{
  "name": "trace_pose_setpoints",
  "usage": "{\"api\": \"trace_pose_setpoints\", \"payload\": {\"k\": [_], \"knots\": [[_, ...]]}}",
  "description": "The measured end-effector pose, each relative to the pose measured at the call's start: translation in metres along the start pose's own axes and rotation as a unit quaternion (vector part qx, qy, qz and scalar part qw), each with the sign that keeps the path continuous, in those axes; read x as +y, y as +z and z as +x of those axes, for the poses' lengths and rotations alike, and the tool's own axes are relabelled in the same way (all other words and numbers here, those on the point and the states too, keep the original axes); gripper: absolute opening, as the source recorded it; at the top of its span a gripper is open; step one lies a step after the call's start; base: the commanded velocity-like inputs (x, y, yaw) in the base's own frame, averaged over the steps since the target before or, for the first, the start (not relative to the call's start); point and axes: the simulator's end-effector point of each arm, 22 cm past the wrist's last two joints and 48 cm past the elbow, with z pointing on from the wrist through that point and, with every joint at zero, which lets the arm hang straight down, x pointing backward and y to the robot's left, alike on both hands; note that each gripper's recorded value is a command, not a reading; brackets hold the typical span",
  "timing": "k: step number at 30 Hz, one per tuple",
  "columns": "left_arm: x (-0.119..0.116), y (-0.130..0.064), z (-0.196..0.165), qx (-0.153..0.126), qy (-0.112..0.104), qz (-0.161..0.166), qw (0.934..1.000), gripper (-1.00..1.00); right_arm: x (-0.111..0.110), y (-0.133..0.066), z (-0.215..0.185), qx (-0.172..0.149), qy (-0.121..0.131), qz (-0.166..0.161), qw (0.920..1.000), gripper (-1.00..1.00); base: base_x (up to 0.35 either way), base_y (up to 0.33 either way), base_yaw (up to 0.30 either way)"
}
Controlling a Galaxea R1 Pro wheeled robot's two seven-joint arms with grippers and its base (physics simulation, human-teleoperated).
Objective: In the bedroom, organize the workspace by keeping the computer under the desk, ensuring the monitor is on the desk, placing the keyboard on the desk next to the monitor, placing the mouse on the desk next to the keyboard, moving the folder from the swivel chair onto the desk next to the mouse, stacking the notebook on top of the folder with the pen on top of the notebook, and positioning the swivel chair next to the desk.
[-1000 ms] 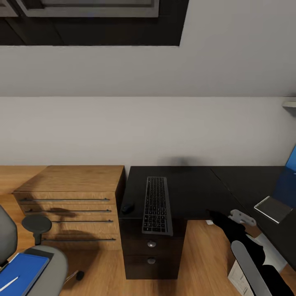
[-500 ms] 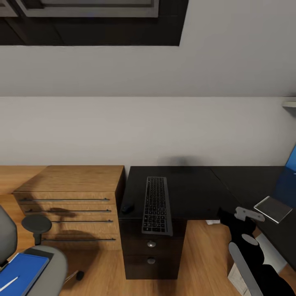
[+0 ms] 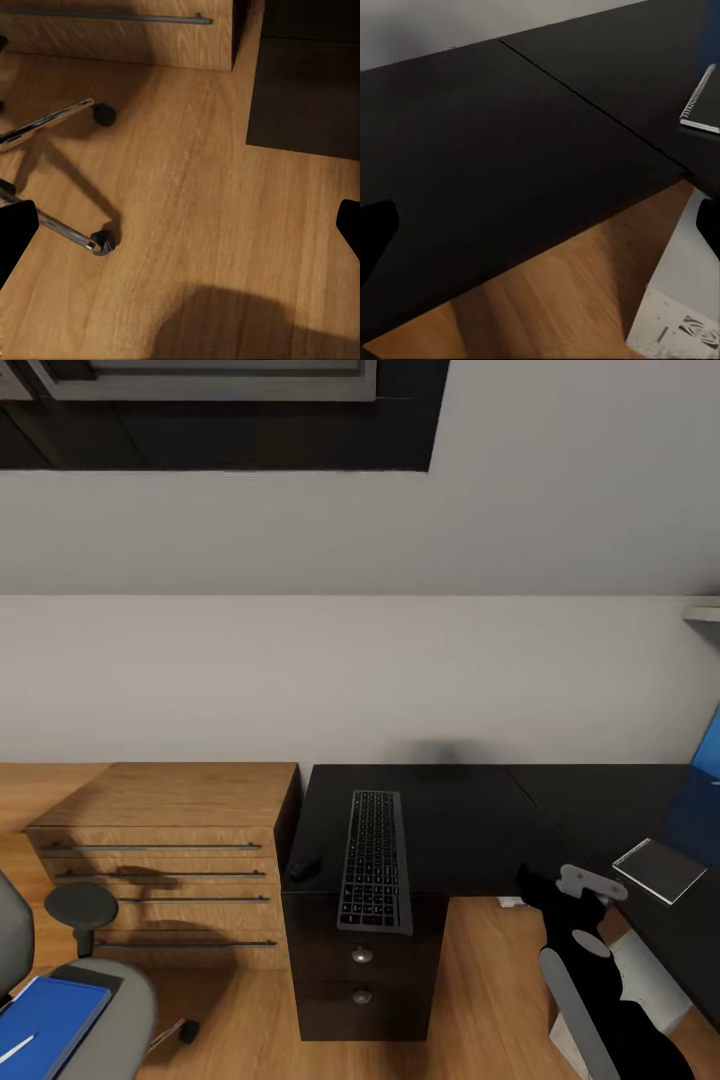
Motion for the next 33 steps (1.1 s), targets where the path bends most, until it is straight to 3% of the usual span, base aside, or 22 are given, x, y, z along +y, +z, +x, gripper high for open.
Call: {"api": "trace_pose_setpoints", "payload": {"k": [9, 25, 33], "knots": [[0.027, 0.009, -0.017, -0.015, -0.013, -0.015, 0.9997, 1.0, 0.006, -0.004, 0.011, 0.019, -0.006, -0.003, 0.9998, 1.0, 0.0, 0.0, 0.0], [0.023, 0.006, -0.054, -0.049, -0.039, -0.006, 0.998, 1.0, 0.006, -0.004, 0.012, 0.02, -0.007, -0.003, 0.9998, 1.0, 0.0, 0.0, 0.0], [0.025, 0.007, -0.045, -0.041, -0.033, -0.008, 0.9986, 1.0, 0.007, -0.004, 0.012, 0.019, -0.007, -0.004, 0.9998, 1.0, 0.0, -0.006, 0.0]]}}
